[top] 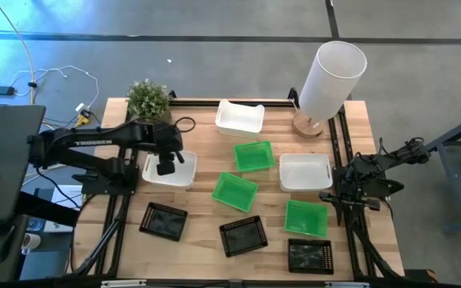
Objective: Stack baskets by color
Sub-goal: Stack the bottom left white bin on the bottom right white bin
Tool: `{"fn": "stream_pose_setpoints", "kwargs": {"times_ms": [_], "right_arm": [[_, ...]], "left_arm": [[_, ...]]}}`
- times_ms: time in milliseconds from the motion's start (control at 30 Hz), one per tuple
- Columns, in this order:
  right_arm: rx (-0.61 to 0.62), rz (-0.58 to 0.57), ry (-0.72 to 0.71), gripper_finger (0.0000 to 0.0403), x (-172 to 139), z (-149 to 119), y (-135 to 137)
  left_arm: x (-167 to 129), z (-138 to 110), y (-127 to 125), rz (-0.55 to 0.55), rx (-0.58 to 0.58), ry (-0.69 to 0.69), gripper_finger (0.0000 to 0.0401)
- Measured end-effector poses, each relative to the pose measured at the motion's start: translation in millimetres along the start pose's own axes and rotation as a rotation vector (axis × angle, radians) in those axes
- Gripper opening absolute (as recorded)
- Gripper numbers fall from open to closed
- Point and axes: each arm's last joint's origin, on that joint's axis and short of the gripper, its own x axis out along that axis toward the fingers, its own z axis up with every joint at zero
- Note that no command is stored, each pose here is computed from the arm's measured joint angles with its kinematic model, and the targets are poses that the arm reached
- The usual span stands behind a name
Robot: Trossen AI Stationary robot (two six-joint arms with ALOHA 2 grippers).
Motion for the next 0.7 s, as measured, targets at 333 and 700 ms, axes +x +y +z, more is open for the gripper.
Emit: {"fn": "stream_pose_setpoints", "kwargs": {"times_ms": [333, 700], "right_arm": [[0.000, 0.000, 0.000, 0.0124, 0.0, 0.0, 0.0], [0.000, 0.000, 0.000, 0.0124, 0.0, 0.0, 0.0]], "left_arm": [[21.2, 4.6, 4.0, 0.039, -0.002, 0.121, 0.0131], [47.0, 9.5, 2.1, 0.047, 0.020, 0.249, 0.0131]]}}
